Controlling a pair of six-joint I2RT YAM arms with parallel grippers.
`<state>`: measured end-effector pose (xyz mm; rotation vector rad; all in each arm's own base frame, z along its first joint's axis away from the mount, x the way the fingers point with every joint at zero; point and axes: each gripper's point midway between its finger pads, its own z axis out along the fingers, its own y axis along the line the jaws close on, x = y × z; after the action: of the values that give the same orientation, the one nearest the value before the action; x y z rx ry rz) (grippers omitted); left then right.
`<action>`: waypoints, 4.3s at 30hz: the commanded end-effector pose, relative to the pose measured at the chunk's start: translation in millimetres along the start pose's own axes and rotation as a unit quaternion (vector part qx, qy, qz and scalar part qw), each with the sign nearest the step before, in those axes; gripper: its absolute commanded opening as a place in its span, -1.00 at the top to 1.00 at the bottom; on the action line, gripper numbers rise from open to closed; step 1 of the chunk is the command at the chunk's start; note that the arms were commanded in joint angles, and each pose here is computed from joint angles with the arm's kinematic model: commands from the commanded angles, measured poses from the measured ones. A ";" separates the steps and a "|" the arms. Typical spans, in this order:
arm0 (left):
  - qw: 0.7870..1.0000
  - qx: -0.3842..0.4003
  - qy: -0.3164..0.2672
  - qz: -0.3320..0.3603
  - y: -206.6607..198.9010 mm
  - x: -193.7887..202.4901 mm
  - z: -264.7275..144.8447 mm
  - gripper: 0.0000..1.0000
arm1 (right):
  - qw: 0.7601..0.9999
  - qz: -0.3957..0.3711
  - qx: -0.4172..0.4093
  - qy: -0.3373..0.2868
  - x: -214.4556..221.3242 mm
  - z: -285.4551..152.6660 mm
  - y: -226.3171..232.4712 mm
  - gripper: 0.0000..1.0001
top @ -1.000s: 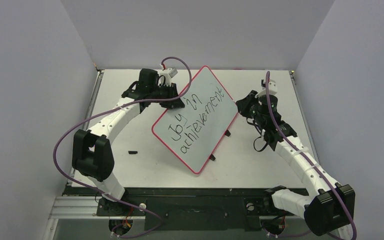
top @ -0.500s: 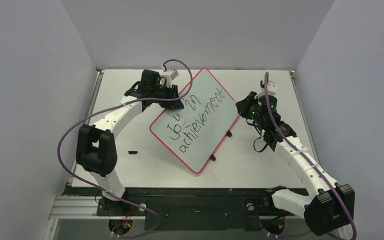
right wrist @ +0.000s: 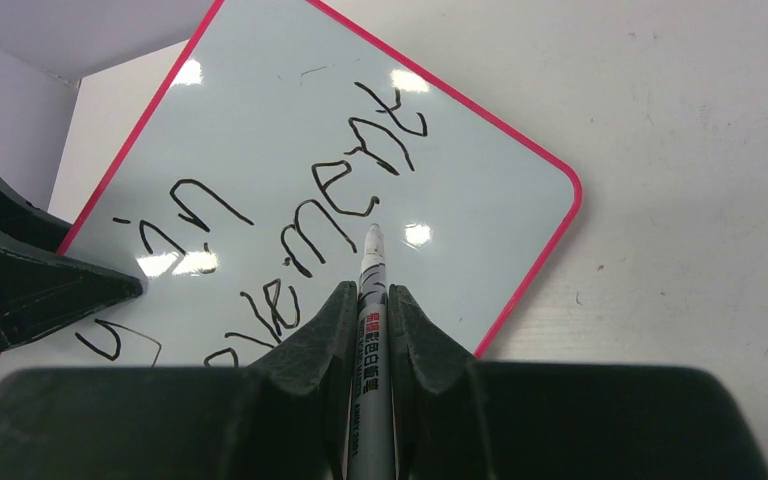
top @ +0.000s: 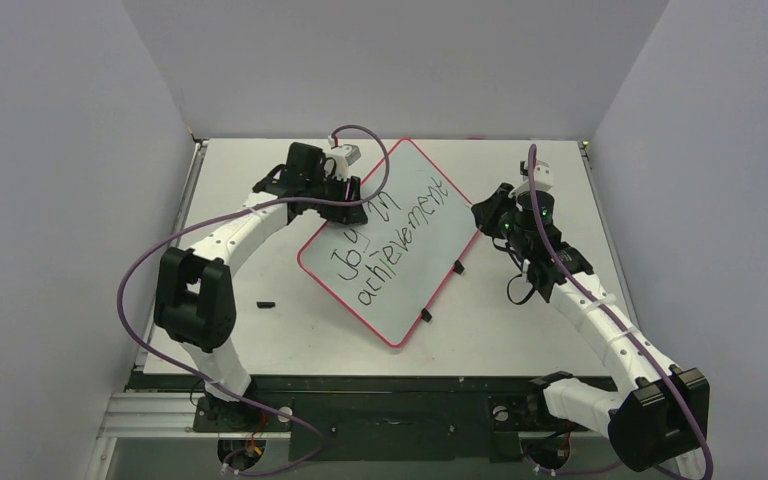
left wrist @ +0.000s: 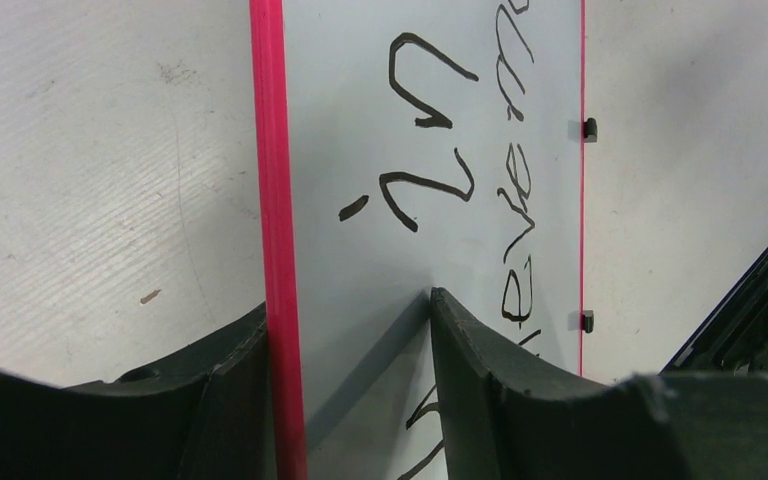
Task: Write a sentence on the whiteboard
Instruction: Write a sentence on the whiteboard, then close the whiteboard marker at the center of the board.
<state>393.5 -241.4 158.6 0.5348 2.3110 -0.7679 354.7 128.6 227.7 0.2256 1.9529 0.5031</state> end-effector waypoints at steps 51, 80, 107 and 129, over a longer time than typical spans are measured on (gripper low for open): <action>0.714 -0.453 -0.169 -0.506 116.5 153.7 -225.1 -0.26 | 0.999 -0.026 -0.039 -0.026 -16.1 -19.9 36.3 1.00; 0.571 -0.465 -0.110 -0.668 146.3 233.2 -139.6 0.05 | 0.998 -0.038 -0.036 -0.028 -10.8 -22.2 38.2 1.00; 0.619 -0.371 -0.168 -0.671 159.9 200.4 -107.0 1.00 | 0.994 -0.053 -0.090 -0.030 -16.8 -27.5 56.4 1.00; 0.695 -0.243 -0.314 -0.600 106.6 96.7 -207.6 1.00 | 0.892 -0.182 -0.413 -0.032 14.3 -103.8 226.6 1.00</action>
<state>292.7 -10.0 139.9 -1.4994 1.8500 -0.5676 252.0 286.0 316.3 -0.5354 1.6609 0.9548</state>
